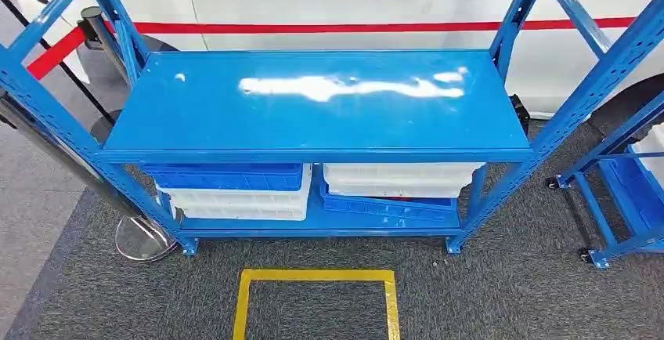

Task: Take the parts from the cabinet and place them on the table.

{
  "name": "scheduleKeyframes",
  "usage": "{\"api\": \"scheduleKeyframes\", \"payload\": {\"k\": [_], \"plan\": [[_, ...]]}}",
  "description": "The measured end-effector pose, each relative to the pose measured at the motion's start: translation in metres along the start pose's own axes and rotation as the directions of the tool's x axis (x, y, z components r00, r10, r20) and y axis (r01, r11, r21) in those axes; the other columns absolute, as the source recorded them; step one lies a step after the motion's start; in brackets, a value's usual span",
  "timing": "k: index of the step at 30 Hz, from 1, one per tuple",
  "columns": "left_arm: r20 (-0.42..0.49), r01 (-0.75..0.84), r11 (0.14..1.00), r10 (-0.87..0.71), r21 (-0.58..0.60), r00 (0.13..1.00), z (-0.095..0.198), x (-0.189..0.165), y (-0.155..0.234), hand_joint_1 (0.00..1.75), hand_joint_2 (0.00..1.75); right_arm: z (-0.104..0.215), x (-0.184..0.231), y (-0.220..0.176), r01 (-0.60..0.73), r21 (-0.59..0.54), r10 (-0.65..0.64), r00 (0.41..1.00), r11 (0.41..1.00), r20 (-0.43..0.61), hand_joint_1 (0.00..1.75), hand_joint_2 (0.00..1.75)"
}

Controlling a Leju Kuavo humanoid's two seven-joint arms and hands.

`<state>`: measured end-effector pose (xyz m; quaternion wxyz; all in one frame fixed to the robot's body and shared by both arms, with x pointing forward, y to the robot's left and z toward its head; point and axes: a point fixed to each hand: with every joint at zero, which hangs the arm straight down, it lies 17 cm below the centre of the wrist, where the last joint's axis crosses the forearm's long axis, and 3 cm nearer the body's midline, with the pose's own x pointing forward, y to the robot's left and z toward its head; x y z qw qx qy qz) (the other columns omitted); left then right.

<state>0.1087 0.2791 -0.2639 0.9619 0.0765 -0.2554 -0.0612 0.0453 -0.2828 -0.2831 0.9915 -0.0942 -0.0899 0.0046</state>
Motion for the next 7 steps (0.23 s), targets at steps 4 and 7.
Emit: {"api": "scheduleKeyframes", "payload": {"k": [4, 7], "plan": [[-0.010, 0.004, 1.000, -0.004, 0.007, 1.000, -0.0002, -0.0019, 0.0014, 0.00, 1.75, 0.0002, -0.0001, 0.0012, -0.001, 0.006, 0.001, 1.000, 1.000, 0.000, 0.00, 0.00], [-0.010, 0.004, 1.000, -0.004, 0.009, 1.000, -0.0002, -0.0018, 0.0017, 0.00, 1.75, 0.0002, -0.0001, 0.0011, -0.001, 0.006, 0.001, 1.000, 1.000, 0.000, 0.00, 1.75]]}}
